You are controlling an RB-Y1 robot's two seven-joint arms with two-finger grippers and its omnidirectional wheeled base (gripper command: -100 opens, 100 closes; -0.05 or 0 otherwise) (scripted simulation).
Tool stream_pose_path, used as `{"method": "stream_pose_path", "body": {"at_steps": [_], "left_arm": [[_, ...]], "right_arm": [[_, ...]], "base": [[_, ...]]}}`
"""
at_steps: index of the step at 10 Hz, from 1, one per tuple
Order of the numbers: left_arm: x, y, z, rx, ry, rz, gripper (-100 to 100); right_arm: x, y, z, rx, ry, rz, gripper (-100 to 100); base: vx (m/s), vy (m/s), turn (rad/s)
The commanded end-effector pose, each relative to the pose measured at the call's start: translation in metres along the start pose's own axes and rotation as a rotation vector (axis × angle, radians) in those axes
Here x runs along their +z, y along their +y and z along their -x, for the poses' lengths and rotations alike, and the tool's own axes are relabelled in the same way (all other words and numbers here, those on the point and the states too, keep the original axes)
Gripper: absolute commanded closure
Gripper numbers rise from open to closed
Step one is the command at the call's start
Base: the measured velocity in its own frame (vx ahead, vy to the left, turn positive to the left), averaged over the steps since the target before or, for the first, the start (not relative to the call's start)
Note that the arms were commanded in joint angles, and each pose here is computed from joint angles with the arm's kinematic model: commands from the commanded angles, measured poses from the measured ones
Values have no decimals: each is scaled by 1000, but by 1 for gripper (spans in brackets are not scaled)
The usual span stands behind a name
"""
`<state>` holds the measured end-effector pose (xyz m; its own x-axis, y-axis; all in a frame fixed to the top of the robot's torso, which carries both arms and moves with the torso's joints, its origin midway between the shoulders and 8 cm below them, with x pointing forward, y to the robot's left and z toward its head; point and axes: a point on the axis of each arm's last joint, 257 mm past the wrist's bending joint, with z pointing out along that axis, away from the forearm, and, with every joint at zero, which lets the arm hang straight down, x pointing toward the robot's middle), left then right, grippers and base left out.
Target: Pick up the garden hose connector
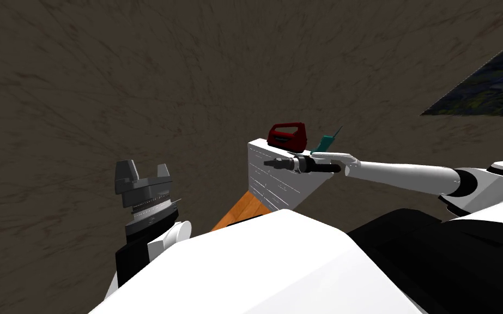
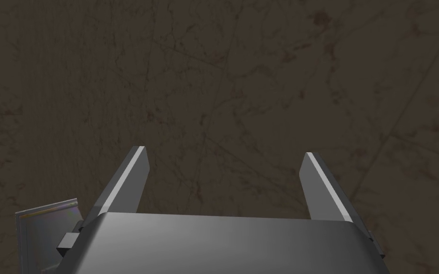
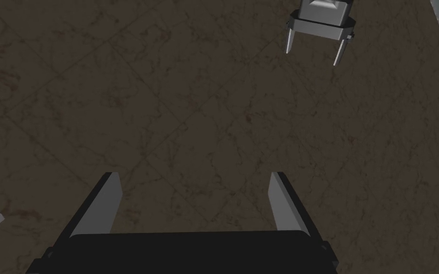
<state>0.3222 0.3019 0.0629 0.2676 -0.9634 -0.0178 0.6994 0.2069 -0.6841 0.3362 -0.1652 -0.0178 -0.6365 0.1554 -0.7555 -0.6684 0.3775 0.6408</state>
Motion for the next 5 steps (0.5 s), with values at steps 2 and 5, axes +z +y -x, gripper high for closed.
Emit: {"method": "stream_pose_path", "body": {"at_steps": [2,5], "left_arm": [[0,0,0,0,0,0,0],[0,0,0,0,0,0,0]], "right_arm": [[-4,-10,5,-23,46,-52,-100],[-6,-14,1,-48,103,-87,-100]], "base": [[0,-21,56],[1,-19,20]]}}
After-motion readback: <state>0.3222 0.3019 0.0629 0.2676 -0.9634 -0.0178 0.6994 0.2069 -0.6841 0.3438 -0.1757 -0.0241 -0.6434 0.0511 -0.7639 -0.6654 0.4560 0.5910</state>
